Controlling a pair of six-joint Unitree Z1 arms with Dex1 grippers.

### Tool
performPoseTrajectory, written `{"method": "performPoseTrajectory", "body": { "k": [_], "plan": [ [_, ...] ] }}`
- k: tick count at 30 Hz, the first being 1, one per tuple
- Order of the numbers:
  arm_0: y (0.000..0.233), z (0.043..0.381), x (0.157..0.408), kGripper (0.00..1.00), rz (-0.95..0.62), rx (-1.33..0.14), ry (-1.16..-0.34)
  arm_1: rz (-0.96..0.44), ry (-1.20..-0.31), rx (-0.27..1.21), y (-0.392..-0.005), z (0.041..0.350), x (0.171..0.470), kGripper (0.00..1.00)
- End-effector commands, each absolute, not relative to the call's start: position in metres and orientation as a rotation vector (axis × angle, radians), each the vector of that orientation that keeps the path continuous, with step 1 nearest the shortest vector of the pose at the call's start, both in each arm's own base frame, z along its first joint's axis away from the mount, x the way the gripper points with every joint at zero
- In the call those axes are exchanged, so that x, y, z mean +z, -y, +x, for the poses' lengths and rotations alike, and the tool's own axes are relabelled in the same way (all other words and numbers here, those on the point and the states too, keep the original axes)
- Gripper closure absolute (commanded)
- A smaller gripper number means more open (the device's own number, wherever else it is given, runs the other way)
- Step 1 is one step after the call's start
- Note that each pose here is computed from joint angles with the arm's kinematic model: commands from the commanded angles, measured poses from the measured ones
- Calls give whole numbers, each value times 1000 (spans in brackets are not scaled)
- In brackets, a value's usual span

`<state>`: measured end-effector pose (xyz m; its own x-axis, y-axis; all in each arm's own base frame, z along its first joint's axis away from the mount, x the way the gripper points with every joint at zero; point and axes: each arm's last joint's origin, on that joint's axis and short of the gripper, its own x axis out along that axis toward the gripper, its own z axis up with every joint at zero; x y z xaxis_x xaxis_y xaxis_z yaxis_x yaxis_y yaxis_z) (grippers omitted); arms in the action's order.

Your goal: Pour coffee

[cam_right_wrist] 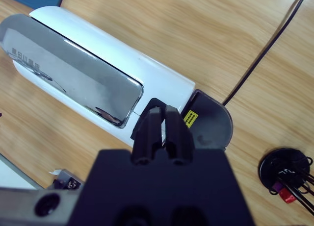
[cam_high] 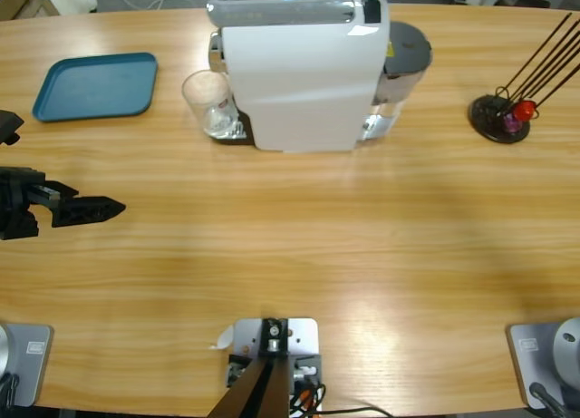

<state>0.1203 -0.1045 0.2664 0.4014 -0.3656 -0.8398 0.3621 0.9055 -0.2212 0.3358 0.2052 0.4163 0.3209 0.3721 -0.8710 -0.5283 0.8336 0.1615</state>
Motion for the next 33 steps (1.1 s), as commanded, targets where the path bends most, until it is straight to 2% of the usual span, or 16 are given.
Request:
{"method": "performPoseTrajectory", "body": {
  "k": [1,22,24,28,29,30,31,32,33],
  "plan": [
    [103,118,252,9,43,-439,-1114,-164,-1179,566,-211,353,387,1000],
    [103,118,251,9,43,-438,-1117,-190,-1277,575,-221,348,369,1000],
    [103,118,252,9,42,-438,-1116,-188,-1203,572,-219,346,389,1000],
    [103,118,252,9,46,-442,-1114,-181,-911,638,-203,315,472,1000],
    [103,118,253,9,49,-447,-1106,-172,-874,662,-200,302,485,890],
    [103,118,256,9,54,-459,-1091,-172,-857,674,-198,290,493,347],
    [104,118,259,9,59,-473,-1072,-172,-833,691,-195,278,501,94],
    [104,119,261,9,68,-489,-1051,-177,-821,710,-194,265,506,14],
    [105,119,262,9,86,-510,-1030,-193,-847,725,-195,256,499,0]
  ]
}}
